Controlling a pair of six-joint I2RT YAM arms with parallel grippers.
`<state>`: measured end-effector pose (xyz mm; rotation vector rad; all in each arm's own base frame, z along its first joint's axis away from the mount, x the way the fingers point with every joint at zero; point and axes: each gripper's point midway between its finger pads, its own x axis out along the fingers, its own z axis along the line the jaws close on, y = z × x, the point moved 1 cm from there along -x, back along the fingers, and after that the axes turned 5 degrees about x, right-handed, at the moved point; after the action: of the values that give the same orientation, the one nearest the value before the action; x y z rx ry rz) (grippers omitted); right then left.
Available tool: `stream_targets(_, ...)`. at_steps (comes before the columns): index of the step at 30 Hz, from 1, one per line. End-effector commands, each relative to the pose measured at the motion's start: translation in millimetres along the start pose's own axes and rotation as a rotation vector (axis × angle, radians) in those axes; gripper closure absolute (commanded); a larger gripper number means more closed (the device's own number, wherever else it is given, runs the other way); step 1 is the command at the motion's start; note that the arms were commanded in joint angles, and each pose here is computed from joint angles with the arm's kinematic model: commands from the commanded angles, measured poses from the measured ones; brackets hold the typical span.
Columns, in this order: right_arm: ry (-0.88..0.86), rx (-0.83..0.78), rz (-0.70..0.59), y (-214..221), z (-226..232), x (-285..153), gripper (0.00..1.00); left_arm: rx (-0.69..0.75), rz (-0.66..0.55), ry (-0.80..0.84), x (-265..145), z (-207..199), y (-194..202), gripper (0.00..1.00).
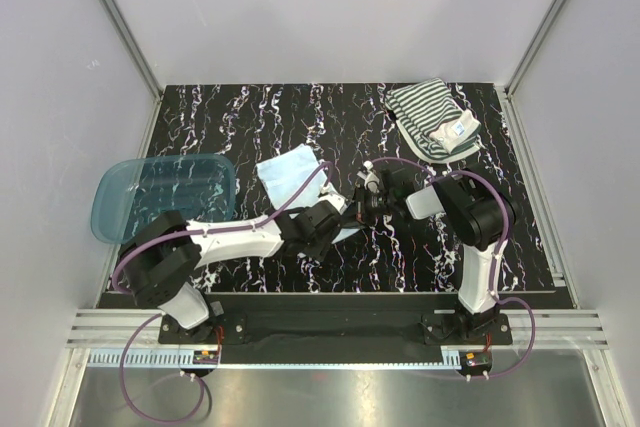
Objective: Roll the towels
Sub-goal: Roll the towel
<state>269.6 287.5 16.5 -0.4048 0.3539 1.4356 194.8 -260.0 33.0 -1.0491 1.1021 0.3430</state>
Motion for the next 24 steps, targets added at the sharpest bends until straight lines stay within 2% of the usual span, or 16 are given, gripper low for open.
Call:
stream_targets(1, 0.145, 0.039, -0.033, 1, -42, 5, 1.00, -0.009, 0.066, -0.083, 7, 16, 22, 0.51)
stream_targets(2, 0.144, 0.037, -0.033, 1, -41, 6, 1.00, -0.011, 0.072, -0.092, 8, 17, 23, 0.53)
stream_targets(3, 0.144, 0.037, -0.031, 1, -41, 6, 1.00, -0.011, 0.076, -0.098, 8, 17, 23, 0.61)
stream_targets(7, 0.143, 0.039, -0.031, 1, -41, 5, 1.00, -0.019, 0.124, -0.137, 12, 22, 33, 0.67)
stream_targets(12, 0.140, 0.034, -0.029, 0, -39, 4, 1.00, -0.011, 0.148, -0.136, 14, 21, 36, 0.61)
stream_targets(16, 0.145, 0.029, -0.031, -3, -33, 1, 1.00, 0.015, 0.217, -0.119, 20, 16, 47, 0.51)
stream_targets(18, 0.163, 0.027, -0.030, -5, -32, -1, 1.00, 0.016, 0.222, -0.119, 21, 15, 47, 0.51)
stream_targets(19, 0.173, 0.018, -0.043, -9, -29, -2, 1.00, 0.012, 0.225, -0.132, 21, 17, 48, 0.55)
stream_targets(20, 0.182, 0.013, -0.043, -9, -28, -3, 1.00, 0.010, 0.227, -0.137, 22, 18, 48, 0.65)
stream_targets(24, 0.253, -0.009, -0.060, -16, -19, -16, 1.00, 0.015, 0.240, -0.140, 25, 16, 48, 0.87)
